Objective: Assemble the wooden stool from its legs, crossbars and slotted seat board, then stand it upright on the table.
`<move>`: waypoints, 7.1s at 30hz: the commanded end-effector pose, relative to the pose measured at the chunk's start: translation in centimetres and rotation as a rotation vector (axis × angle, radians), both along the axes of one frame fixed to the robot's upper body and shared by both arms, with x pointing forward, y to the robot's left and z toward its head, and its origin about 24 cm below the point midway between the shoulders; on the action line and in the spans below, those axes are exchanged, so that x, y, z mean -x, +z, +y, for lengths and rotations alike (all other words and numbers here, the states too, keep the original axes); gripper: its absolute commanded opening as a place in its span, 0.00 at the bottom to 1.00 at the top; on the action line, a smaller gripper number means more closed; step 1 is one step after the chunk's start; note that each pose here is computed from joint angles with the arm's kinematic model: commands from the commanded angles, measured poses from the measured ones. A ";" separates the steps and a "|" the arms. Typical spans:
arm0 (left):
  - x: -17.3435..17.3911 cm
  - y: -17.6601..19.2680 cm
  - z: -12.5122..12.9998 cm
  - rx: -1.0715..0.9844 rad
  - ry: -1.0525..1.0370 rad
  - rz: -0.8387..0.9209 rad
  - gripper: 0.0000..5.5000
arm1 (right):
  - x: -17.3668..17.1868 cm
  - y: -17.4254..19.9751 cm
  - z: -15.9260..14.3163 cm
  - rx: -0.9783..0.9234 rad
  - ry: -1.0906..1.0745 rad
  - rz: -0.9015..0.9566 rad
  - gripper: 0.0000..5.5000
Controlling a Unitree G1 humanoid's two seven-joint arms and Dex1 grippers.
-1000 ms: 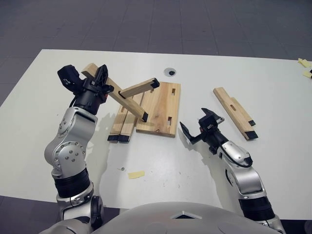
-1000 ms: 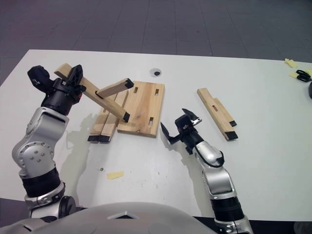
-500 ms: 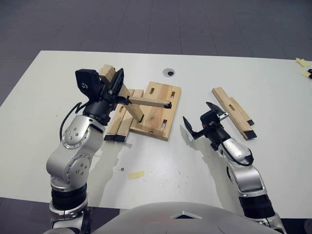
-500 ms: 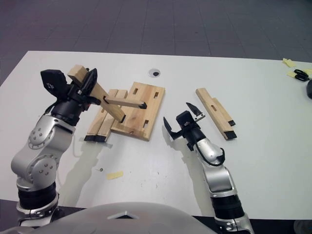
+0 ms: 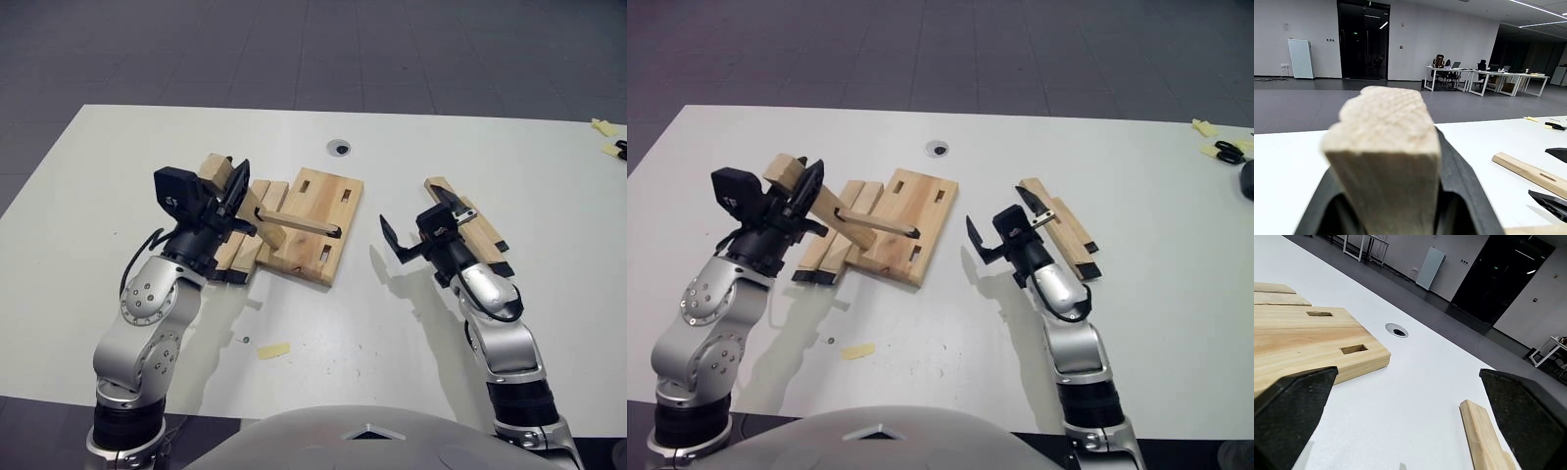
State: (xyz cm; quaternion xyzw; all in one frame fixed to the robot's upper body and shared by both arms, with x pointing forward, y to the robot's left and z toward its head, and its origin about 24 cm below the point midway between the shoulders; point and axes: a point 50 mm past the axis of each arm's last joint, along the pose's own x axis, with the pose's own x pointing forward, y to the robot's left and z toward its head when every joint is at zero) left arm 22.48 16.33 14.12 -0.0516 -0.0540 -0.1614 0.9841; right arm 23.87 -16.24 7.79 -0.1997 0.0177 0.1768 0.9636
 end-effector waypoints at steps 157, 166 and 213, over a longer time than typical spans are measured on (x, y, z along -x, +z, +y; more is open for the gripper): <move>-3.7 15.7 -6.2 -0.288 -0.673 -0.480 0.37 | -7.2 11.9 7.0 -0.645 0.342 -0.198 0.98; -4.0 14.4 -6.0 -0.326 -0.664 -0.453 0.37 | -6.9 11.7 7.0 -0.610 0.305 -0.231 0.72; -5.9 14.9 -6.1 0.010 -0.807 0.314 0.87 | -7.1 14.8 1.6 0.871 0.211 -1.141 0.19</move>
